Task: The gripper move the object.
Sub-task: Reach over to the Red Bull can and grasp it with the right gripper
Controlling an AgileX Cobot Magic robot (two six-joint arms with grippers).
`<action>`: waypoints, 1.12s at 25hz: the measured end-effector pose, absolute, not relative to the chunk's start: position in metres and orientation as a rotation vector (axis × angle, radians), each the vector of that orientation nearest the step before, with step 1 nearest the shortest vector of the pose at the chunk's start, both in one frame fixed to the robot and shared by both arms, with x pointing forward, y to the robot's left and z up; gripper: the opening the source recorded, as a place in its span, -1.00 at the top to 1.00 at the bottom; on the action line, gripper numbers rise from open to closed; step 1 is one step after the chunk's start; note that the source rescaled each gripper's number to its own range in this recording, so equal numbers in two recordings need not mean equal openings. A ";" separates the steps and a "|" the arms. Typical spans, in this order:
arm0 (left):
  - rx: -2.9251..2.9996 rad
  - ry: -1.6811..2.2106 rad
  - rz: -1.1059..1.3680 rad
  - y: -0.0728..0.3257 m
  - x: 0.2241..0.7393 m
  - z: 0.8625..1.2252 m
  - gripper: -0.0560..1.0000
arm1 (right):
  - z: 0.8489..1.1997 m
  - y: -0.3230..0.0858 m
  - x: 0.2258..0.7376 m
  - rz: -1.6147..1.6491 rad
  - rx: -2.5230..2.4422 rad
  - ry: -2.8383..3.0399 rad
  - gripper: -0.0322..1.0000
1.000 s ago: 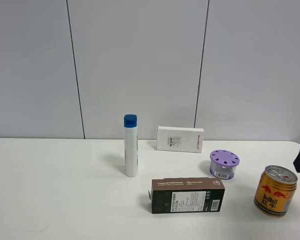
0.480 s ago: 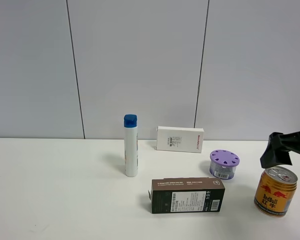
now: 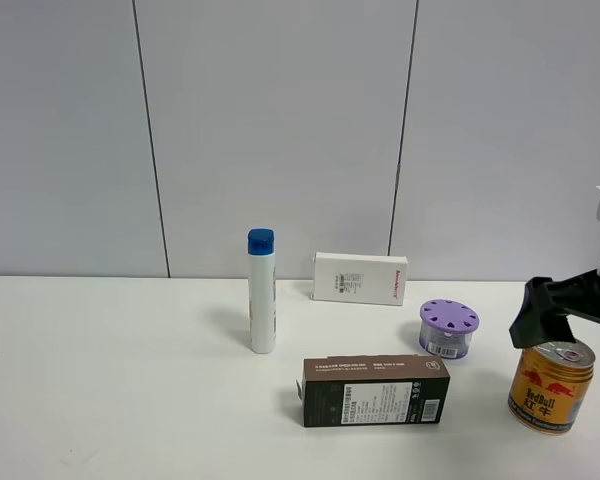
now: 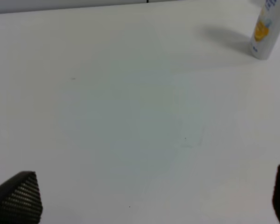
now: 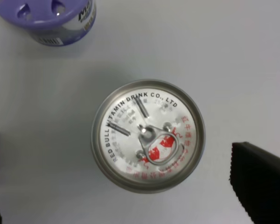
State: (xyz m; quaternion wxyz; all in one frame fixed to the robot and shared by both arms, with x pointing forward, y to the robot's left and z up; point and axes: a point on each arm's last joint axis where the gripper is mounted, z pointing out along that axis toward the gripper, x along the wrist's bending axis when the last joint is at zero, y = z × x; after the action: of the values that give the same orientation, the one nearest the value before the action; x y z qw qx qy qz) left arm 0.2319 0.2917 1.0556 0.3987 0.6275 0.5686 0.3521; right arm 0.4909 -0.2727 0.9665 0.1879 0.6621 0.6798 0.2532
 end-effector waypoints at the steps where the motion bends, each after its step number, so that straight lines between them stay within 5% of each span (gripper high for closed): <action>1: 1.588 1.439 0.891 0.292 0.232 1.056 -1.00 | 0.966 -0.273 0.490 0.702 1.857 1.925 -1.00; 28: 1.588 1.439 0.891 0.292 0.232 1.056 -1.00 | 0.917 -0.282 0.513 0.566 1.773 2.008 -1.00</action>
State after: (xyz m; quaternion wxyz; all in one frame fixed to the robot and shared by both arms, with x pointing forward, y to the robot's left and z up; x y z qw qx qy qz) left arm 0.2319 0.2917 1.0556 0.3987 0.6275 0.5686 0.3521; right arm 0.5130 -0.2817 0.9167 0.2004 0.6345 0.7185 0.2026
